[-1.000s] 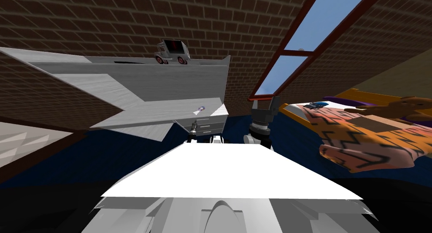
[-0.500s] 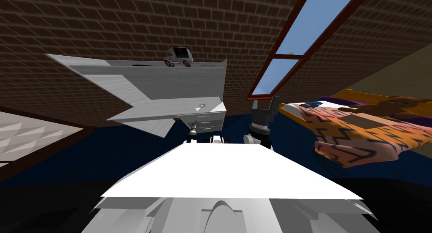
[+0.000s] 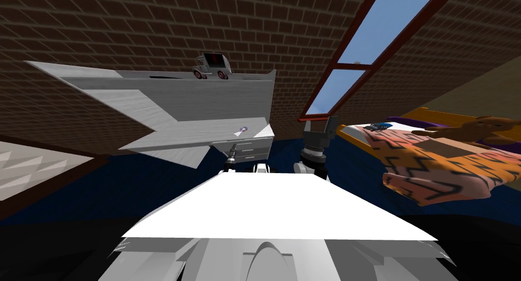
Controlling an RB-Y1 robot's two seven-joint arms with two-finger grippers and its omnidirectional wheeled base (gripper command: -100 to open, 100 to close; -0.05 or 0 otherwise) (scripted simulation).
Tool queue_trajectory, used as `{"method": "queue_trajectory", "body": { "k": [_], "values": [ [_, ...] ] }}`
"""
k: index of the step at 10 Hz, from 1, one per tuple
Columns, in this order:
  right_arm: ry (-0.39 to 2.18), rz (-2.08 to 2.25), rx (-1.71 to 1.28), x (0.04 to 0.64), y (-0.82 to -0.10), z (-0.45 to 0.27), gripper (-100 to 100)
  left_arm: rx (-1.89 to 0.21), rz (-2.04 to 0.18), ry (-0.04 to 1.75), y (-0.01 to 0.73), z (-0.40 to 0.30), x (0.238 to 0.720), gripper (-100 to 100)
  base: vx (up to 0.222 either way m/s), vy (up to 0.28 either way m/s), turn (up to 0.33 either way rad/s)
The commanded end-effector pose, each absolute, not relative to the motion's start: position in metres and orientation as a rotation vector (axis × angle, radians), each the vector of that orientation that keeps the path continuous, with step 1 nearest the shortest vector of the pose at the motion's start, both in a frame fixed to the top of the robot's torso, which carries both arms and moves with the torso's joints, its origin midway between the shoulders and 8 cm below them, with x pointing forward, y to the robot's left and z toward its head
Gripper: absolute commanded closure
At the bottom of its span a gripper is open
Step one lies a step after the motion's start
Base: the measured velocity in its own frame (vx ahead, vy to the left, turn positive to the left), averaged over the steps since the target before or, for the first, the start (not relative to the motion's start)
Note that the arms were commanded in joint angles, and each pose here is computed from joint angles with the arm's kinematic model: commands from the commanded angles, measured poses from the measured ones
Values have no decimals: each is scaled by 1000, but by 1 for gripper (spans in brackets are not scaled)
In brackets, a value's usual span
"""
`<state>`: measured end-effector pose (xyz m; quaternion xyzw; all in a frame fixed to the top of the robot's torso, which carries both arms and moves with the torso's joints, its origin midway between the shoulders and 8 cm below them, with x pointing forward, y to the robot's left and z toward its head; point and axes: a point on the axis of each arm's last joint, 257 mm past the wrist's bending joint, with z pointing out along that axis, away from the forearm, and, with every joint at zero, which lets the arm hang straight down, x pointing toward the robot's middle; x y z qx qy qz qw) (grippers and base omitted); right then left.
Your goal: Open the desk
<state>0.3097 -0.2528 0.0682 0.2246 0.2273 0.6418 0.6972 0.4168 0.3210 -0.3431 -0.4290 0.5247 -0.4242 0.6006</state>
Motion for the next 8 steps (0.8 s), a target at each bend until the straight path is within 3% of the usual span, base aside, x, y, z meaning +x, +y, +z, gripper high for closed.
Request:
{"method": "queue_trajectory", "body": {
  "k": [1,4,5,8],
  "values": [
    [507,1431,501,310,-253,68,0,-1042,-1007,1193,305,-351,415,-100,67,4,-1],
    [507,1431,501,310,-253,68,0,-1034,-1000,1198,311,-347,419,-100,41,-1,-5],
    [507,1431,501,310,-253,68,0,-1037,-999,1200,311,-348,419,100,0,0,0],
    [507,1432,501,310,-253,68,0,-1034,-1004,1203,311,-345,418,100,-133,-29,17]
  ]
}}
